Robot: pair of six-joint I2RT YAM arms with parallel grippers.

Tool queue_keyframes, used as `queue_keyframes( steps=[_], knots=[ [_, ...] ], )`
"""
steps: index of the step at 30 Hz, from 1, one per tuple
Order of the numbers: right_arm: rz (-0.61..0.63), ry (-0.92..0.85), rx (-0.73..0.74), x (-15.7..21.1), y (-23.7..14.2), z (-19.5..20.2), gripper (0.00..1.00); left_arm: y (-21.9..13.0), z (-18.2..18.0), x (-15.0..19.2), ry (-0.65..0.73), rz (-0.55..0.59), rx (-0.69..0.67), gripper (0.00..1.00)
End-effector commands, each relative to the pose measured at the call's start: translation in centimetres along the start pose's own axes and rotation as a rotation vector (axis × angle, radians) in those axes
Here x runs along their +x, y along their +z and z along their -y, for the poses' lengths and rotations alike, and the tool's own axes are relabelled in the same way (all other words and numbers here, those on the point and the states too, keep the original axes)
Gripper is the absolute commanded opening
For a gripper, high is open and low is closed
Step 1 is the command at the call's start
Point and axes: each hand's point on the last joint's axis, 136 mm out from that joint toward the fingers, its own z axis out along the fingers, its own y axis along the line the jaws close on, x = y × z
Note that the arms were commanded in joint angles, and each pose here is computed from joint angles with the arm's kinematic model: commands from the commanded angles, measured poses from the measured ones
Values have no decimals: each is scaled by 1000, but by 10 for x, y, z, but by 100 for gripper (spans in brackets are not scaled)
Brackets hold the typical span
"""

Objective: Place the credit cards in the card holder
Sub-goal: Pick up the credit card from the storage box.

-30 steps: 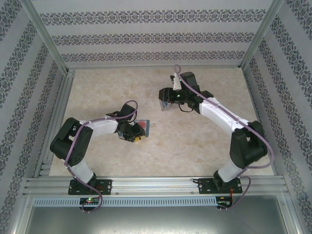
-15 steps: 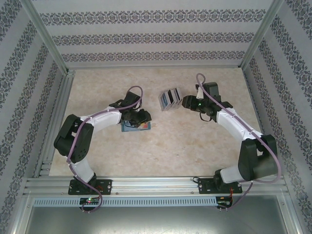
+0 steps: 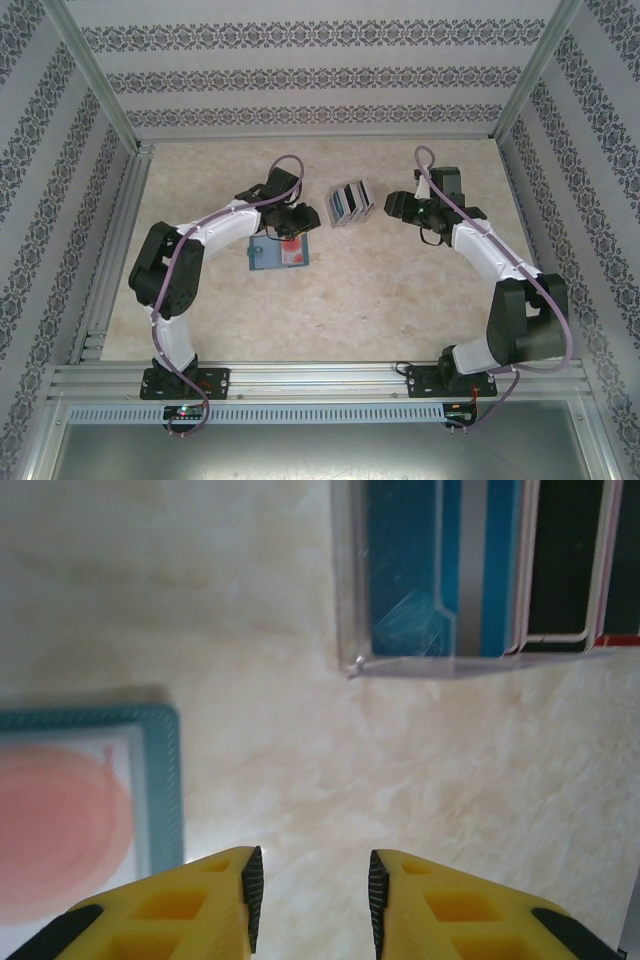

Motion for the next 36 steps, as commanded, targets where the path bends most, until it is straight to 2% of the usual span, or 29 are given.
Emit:
queue_keyframes(
  steps=[1,11,17,24,36],
  knots=[
    [11,-13,-40,-19,-3,-5,54,6,11,-13,42,18,-9,37],
    [-47,50,-97,-42,8,-5,55,32,37,-57,55,44,45,38],
    [-112,96,-142,-47,28,-9,56,42,50,-76,55,72,80,38],
    [-177,152,-168,-44,62,-5,56,61,57,-78,25,41,130,39],
    [-274,110,-185,-36,112,-33,56,67,51,-69,29,7,125,39]
  ],
)
